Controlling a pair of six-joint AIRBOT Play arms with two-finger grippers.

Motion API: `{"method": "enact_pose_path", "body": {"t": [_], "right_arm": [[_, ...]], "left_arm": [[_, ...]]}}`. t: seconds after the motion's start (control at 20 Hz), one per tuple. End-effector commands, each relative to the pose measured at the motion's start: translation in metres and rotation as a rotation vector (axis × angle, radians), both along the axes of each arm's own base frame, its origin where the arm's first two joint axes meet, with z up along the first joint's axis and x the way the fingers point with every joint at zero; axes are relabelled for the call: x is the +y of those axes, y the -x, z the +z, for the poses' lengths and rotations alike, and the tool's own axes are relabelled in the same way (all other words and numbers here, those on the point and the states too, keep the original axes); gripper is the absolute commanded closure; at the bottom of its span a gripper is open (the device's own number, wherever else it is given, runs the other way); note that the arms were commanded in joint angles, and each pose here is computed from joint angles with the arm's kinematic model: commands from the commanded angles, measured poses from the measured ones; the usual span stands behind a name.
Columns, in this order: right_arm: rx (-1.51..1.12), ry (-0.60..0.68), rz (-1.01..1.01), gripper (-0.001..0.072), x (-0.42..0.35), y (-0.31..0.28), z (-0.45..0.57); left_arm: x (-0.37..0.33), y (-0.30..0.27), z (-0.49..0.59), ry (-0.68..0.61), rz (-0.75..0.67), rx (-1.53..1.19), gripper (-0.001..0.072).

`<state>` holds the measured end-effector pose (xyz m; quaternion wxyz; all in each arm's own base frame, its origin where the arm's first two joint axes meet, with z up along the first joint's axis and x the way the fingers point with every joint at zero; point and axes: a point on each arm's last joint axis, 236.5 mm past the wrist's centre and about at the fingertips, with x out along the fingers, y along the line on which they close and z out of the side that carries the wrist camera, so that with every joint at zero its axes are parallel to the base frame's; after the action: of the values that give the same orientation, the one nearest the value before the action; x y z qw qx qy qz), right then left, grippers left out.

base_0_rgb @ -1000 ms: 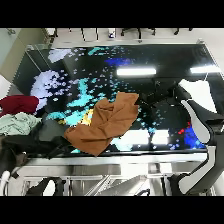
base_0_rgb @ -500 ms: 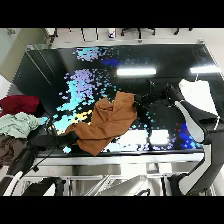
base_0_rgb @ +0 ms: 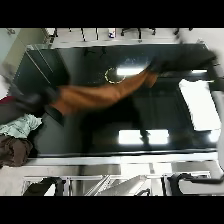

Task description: Fold the shirts.

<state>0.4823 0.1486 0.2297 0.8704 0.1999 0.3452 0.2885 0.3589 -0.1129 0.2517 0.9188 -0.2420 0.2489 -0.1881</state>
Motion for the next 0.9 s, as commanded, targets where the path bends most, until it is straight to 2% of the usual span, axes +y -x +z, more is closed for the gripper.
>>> {"method": "enact_pose_path", "body": {"t": [0.0, 0.15, 0.25, 0.35, 0.6, 0.7, 0.85], "right_arm": [[-0.483, 0.064, -0.01, 0.0687, -0.011, 0.104, 0.19], [-0.752, 0.072, -0.05, 0.0687, -0.014, 0.186, 0.272], [-0.797, 0.093, -0.065, 0.0687, -0.016, 0.206, 0.283], [-0.753, 0.099, -0.046, 0.0687, -0.014, 0.2, 0.271], [-0.222, 0.106, 0.11, 0.0687, 0.006, 0.122, 0.114], [0.038, 0.09, 0.159, 0.0686, 0.021, 0.096, 0.013], [0.396, 0.067, 0.124, 0.0686, 0.036, 0.076, -0.158]], "left_arm": [[0.013, 0.075, 0.177, -0.043, 0.022, -0.405, 0.0687], [0.016, 0.127, 0.242, -0.077, 0.044, -0.573, 0.0687], [0.017, 0.13, 0.244, -0.114, 0.043, -0.552, 0.0686], [0.018, 0.108, 0.212, -0.15, 0.007, -0.414, 0.0686], [-0.008, 0.028, 0.038, -0.139, -0.187, 0.092, 0.0686], [-0.031, 0.008, -0.054, -0.149, -0.274, 0.278, 0.0686], [-0.042, 0.001, -0.2, -0.221, -0.312, 0.56, 0.0686]]}}
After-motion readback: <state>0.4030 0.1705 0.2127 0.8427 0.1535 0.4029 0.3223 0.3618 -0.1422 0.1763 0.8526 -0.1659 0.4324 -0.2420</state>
